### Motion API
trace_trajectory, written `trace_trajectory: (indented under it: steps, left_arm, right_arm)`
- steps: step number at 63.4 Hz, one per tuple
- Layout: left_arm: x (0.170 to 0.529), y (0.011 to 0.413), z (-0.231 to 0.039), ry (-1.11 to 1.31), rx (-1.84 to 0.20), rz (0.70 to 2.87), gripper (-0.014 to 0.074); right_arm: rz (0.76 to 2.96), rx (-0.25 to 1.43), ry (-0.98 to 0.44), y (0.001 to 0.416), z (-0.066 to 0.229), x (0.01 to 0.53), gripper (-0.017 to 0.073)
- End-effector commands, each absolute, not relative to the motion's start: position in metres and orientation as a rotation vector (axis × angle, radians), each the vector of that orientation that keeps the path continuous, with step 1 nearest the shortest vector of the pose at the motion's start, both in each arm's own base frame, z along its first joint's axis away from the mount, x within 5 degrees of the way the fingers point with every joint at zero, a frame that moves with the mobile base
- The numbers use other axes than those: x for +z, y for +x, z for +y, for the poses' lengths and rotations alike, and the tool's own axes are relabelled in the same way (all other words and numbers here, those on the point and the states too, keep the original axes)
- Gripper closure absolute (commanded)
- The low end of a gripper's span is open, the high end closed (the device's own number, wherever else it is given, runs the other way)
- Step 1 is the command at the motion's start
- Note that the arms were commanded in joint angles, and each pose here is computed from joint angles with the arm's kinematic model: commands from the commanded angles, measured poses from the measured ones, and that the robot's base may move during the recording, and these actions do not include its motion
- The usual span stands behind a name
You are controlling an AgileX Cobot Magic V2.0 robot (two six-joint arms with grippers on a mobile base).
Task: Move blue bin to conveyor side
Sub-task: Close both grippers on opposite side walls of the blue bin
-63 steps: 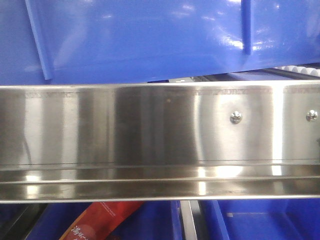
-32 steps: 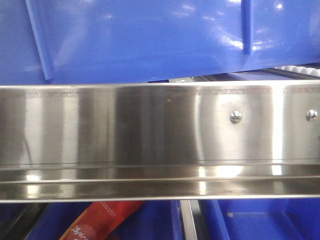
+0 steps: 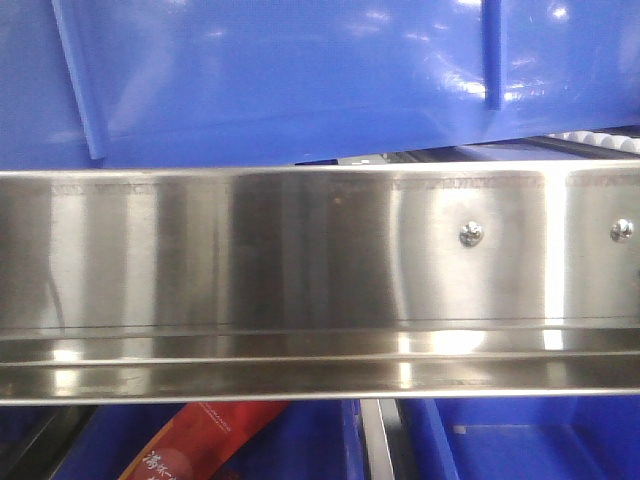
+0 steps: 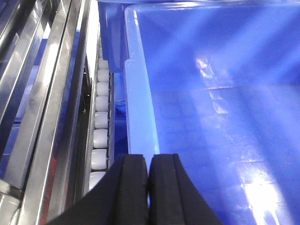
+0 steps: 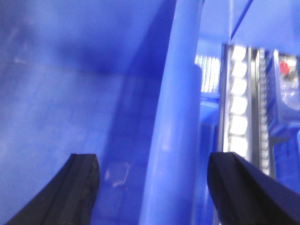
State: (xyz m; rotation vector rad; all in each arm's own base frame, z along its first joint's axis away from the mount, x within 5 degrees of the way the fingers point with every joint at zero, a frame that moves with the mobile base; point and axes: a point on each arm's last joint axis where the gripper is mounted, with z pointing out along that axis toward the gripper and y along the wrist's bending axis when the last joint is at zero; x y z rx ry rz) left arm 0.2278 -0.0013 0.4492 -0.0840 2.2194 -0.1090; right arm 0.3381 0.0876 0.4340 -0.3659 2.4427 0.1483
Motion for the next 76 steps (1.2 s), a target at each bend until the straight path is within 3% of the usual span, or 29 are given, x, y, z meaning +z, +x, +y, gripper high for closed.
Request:
trace_trajectory:
  steps: [1, 40, 45, 49, 58, 69, 76]
  left_arm:
    - [0.4535, 0.2270, -0.0023, -0.079, -0.116, 2.199, 0.0601]
    - [0.4533, 0.2269, -0.0023, -0.079, -0.116, 2.200, 0.0601]
    - [0.4534, 0.2269, -0.0024, -0.079, -0.119, 2.200, 0.0601]
    - [0.4534, 0.2269, -0.0026, -0.079, -0.121, 2.200, 0.0601]
    - [0.4511, 0.2274, -0.0032, -0.081, -0.131, 2.206, 0.0601]
    - [0.4527, 0.2291, -0.0036, -0.083, -0.140, 2.179, 0.0591]
    - [0.4558, 0.2323, -0.0033, -0.087, -0.141, 2.132, 0.0514]
  right_arm:
    - [2.445, 0.129, -0.363, 0.3385, 0.0869, 0.4306, 0.0189]
    - [2.452, 0.128, -0.364, 0.3386, 0.0870, 0.4286, 0.0193]
    - [2.452, 0.128, -0.364, 0.3386, 0.0870, 0.4286, 0.0251]
    - [2.452, 0.128, -0.364, 0.3386, 0.0870, 0.4286, 0.0348]
    - [2.452, 0.128, -0.364, 0.3386, 0.0870, 0.4286, 0.0663]
    - [2.452, 0.128, -0.364, 0.3386, 0.0870, 0.4286, 0.0630]
    - [2.452, 0.128, -0.364, 0.3386, 0.0870, 0.4286, 0.0630]
